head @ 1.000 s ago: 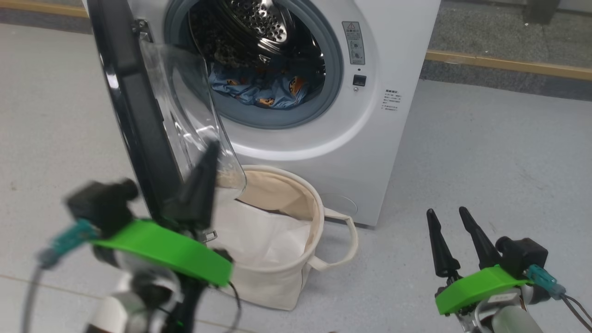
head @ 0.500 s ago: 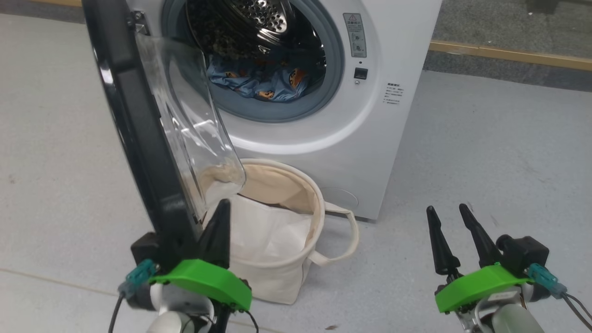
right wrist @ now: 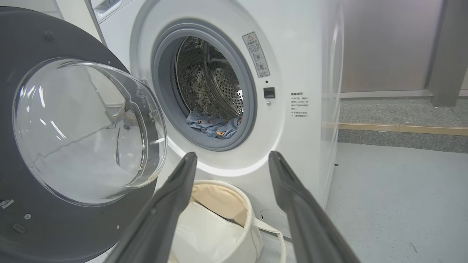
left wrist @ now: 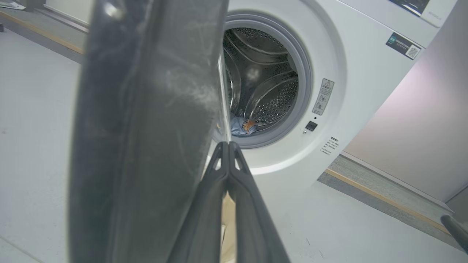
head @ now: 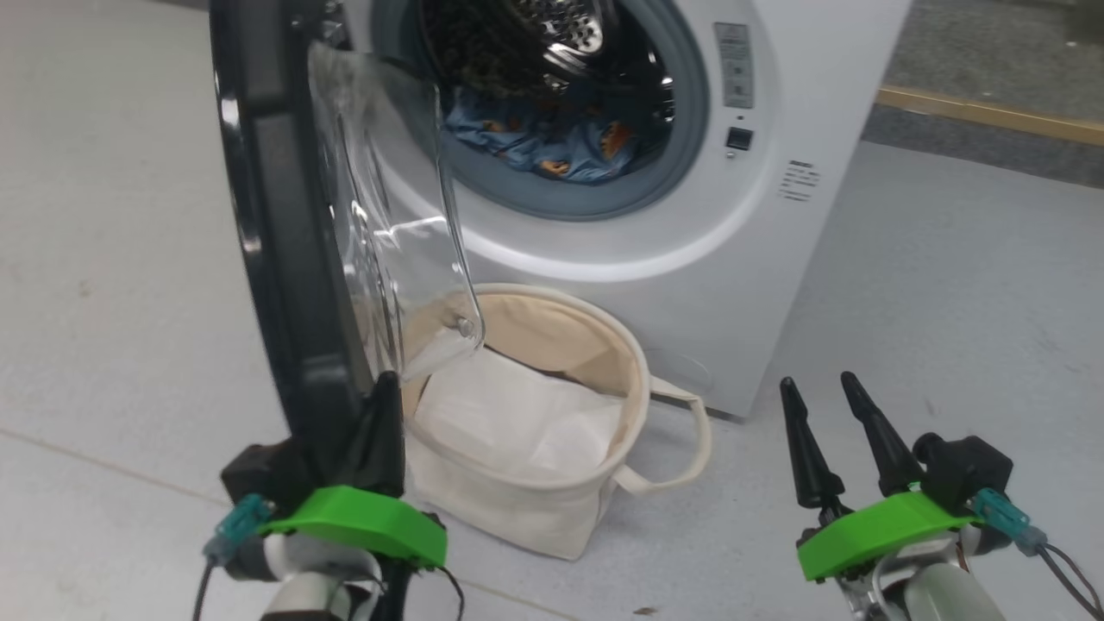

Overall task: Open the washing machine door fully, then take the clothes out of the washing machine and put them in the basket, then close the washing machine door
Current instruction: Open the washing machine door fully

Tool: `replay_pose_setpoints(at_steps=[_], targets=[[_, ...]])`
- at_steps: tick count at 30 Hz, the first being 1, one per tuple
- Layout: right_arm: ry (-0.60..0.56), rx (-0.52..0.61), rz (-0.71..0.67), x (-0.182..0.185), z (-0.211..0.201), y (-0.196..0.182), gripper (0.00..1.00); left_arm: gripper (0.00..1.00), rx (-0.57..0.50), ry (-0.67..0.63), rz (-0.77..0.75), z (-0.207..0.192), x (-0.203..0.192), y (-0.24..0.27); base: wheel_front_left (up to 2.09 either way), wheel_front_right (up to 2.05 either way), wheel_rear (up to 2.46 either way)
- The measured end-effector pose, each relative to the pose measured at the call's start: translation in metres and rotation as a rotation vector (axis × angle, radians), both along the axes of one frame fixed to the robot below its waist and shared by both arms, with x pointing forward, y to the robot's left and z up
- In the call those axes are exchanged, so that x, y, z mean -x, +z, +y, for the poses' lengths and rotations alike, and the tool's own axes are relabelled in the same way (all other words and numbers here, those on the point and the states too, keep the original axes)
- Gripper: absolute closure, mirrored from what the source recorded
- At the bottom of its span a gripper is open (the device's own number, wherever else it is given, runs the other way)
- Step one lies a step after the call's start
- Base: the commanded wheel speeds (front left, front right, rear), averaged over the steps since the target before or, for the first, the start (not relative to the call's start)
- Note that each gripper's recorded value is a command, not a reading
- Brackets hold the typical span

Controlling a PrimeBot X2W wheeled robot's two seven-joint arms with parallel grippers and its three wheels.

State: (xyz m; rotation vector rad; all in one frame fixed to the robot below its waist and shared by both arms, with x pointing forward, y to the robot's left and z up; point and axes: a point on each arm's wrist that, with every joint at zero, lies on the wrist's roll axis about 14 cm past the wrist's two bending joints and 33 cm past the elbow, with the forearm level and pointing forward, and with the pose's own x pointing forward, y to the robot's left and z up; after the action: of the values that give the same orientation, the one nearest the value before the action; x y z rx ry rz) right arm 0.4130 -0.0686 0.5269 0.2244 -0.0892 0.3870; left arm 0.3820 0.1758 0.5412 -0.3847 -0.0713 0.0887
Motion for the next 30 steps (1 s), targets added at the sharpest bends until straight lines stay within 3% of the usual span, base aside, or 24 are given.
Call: replay_pose_setpoints(at_steps=[16,30], targets=[[0.189,-0.031,0.029,-0.023,0.075,-0.015,0.0,1.0,-0.068,0.371,0.011,0.143,0.023,-0.004,0.0,0.0,0.0],[0.295,-0.001,0.059,-0.062,0.108,-0.051,0.0,1.0,-0.073,0.564,0.062,0.225,0.014,-0.014,0.0,0.0,0.0]])
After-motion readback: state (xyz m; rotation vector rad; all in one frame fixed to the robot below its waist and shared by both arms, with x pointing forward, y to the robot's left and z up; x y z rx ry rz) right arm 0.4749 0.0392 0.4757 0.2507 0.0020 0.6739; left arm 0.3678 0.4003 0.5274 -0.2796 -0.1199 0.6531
